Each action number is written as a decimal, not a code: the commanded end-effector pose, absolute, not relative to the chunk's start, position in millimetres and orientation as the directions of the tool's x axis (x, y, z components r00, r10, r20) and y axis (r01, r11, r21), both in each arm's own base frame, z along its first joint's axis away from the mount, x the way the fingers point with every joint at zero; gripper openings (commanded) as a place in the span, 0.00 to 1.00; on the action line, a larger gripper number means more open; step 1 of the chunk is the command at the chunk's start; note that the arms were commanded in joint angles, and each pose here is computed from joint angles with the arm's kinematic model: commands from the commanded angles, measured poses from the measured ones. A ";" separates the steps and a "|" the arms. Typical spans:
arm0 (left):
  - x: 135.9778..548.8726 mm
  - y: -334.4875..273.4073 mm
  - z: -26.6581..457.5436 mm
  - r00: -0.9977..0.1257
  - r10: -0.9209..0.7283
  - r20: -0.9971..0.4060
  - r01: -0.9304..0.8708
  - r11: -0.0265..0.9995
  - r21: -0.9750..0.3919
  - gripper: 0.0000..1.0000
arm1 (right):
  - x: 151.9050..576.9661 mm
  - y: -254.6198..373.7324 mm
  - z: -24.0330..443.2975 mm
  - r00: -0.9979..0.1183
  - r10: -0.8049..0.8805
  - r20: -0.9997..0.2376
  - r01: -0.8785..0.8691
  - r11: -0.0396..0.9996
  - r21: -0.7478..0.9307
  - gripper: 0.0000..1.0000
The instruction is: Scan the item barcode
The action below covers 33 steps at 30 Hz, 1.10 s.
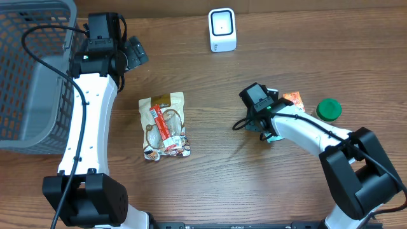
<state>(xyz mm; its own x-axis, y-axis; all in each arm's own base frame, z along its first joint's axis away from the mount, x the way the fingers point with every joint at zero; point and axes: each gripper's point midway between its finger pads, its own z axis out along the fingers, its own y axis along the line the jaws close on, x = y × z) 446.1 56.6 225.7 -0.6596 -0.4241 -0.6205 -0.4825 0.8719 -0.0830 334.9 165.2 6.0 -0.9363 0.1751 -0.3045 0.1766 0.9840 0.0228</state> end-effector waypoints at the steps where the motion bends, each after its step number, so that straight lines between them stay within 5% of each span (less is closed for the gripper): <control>1: 446.8 61.8 223.7 -0.656 -0.425 -0.623 -0.497 0.865 -0.066 1.00 | 345.0 161.6 10.2 -0.928 0.193 -0.319 0.194 0.981 0.031 0.04; 33: 446.9 61.5 223.7 -0.657 -0.424 -0.623 -0.497 0.865 -0.066 1.00 | 346.0 128.8 9.8 -0.927 0.251 -0.278 0.263 0.965 -0.007 0.08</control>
